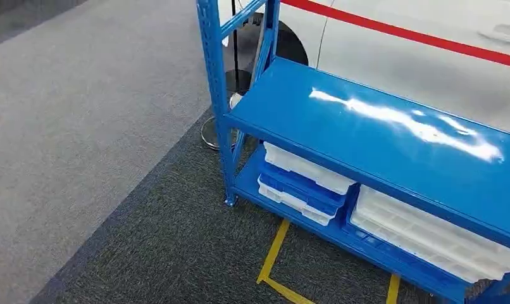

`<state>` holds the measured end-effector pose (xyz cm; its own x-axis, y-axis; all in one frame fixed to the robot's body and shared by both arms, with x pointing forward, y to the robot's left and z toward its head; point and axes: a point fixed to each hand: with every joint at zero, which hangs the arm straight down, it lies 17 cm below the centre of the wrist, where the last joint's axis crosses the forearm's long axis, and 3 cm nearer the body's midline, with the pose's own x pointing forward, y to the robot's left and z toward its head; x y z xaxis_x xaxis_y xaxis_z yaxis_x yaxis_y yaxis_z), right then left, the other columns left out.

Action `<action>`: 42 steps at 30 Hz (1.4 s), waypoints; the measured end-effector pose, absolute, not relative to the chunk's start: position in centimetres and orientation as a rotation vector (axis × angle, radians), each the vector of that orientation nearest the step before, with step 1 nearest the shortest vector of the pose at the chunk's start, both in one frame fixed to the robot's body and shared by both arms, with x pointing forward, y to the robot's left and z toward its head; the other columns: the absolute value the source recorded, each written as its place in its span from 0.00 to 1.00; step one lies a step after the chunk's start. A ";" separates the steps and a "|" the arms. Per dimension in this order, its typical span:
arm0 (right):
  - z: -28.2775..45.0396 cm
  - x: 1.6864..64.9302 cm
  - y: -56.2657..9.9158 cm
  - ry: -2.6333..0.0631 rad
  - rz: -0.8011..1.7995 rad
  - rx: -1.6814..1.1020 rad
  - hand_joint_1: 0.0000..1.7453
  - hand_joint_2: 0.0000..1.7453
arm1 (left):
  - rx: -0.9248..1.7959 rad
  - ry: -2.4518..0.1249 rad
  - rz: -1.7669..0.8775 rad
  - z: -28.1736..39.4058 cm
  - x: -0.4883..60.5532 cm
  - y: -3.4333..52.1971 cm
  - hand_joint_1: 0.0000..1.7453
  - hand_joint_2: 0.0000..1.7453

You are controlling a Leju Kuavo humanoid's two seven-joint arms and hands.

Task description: Take the parts from the cabinet and place them on the table.

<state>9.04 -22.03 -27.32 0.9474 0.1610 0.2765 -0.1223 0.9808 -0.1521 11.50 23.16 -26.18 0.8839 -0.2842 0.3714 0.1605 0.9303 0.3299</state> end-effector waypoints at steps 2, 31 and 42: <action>-27.3 9.0 -22.0 -0.291 0.146 -0.131 0.00 0.00 | 0.299 -0.433 -0.235 -26.1 11.8 23.2 0.00 0.00; -27.3 9.1 -21.7 -0.284 0.156 -0.119 0.00 0.00 | 0.301 -0.432 -0.235 -26.1 11.6 23.3 0.00 0.00; -27.5 8.1 -22.2 -0.214 0.155 -0.178 0.00 0.00 | 0.300 -0.447 -0.233 -26.0 11.8 23.2 0.00 0.00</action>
<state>8.06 -22.23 -27.51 0.9653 0.1716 0.1971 -0.1338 0.9724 -0.1914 11.80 23.23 -26.05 0.8768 -0.2848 0.3876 0.1546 0.9300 0.3336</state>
